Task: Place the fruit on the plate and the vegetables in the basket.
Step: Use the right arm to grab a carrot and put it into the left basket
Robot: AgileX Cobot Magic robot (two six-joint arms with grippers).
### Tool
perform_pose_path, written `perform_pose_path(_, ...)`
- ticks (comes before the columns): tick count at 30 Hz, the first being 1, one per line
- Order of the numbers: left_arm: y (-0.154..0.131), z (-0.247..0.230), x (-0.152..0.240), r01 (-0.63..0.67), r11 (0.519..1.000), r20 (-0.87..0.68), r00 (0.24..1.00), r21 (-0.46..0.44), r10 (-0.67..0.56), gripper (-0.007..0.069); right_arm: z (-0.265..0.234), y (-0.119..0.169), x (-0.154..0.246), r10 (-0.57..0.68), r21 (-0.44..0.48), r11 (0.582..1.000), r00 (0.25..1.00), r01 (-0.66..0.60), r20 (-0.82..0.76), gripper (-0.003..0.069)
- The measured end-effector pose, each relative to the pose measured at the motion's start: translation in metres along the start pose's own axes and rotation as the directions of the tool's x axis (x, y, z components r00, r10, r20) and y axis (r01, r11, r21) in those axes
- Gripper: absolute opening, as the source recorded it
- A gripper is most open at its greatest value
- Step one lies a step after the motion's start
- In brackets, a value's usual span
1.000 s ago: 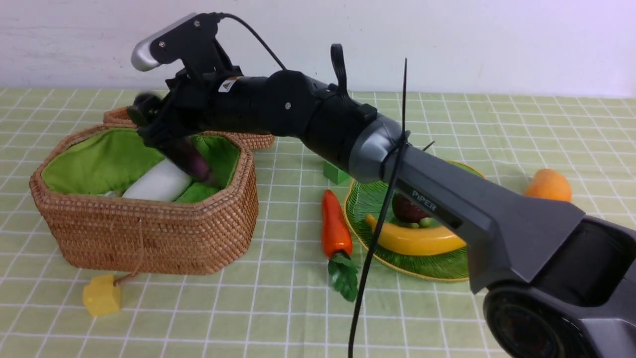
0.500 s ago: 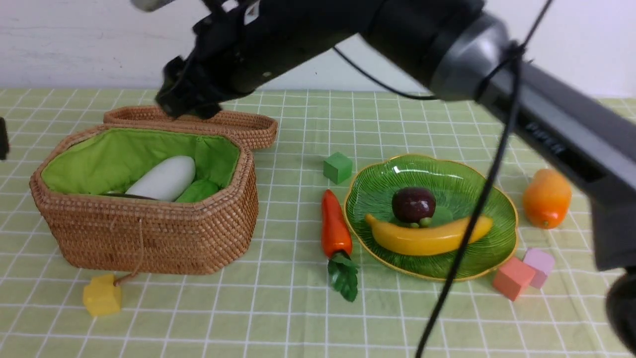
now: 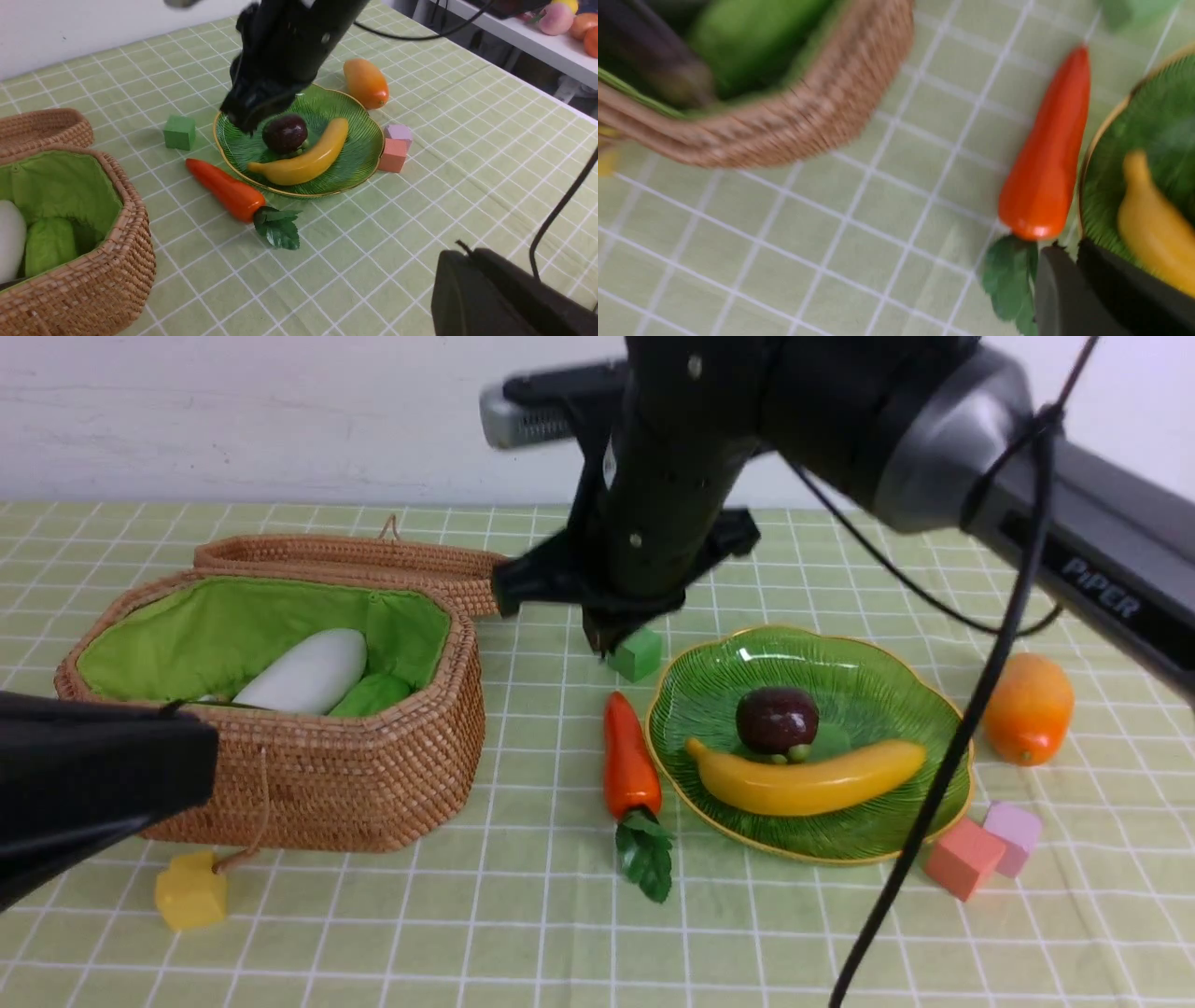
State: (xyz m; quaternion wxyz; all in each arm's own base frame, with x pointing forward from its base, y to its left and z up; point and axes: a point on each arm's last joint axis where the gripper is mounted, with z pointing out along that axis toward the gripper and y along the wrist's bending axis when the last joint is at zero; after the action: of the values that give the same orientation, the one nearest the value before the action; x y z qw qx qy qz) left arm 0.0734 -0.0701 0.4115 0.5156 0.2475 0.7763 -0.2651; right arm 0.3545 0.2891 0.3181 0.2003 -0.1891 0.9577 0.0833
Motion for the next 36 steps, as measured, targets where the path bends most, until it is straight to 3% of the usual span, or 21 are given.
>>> perform_pose_path(1,0.000,0.000,0.000,-0.002,1.000,-0.002,1.000,0.000,0.002,-0.0013,0.008,-0.002,0.002,0.017,0.007,1.000,1.000,-0.017,-0.024,0.0110)
perform_pose_path(4,0.000,0.000,0.001,-0.003,1.000,-0.011,1.000,0.003,0.003,-0.0013,0.048,-0.022,0.007,0.129,0.046,0.991,0.984,-0.125,-0.120,0.0272)
perform_pose_path(8,0.000,0.000,0.002,-0.005,1.000,-0.017,1.000,0.003,0.005,-0.0013,0.079,-0.037,0.006,0.216,0.029,0.976,0.963,-0.214,-0.162,0.0451)
perform_pose_path(12,0.000,0.000,0.002,-0.005,1.000,-0.018,1.000,0.003,0.006,-0.0013,0.093,-0.034,0.005,0.232,-0.004,0.972,0.961,-0.235,-0.152,0.0536)
perform_pose_path(36,0.000,0.000,0.002,-0.004,1.000,-0.022,1.000,0.005,0.004,-0.0013,0.115,-0.032,0.005,0.220,-0.020,0.974,0.965,-0.225,-0.140,0.0557)
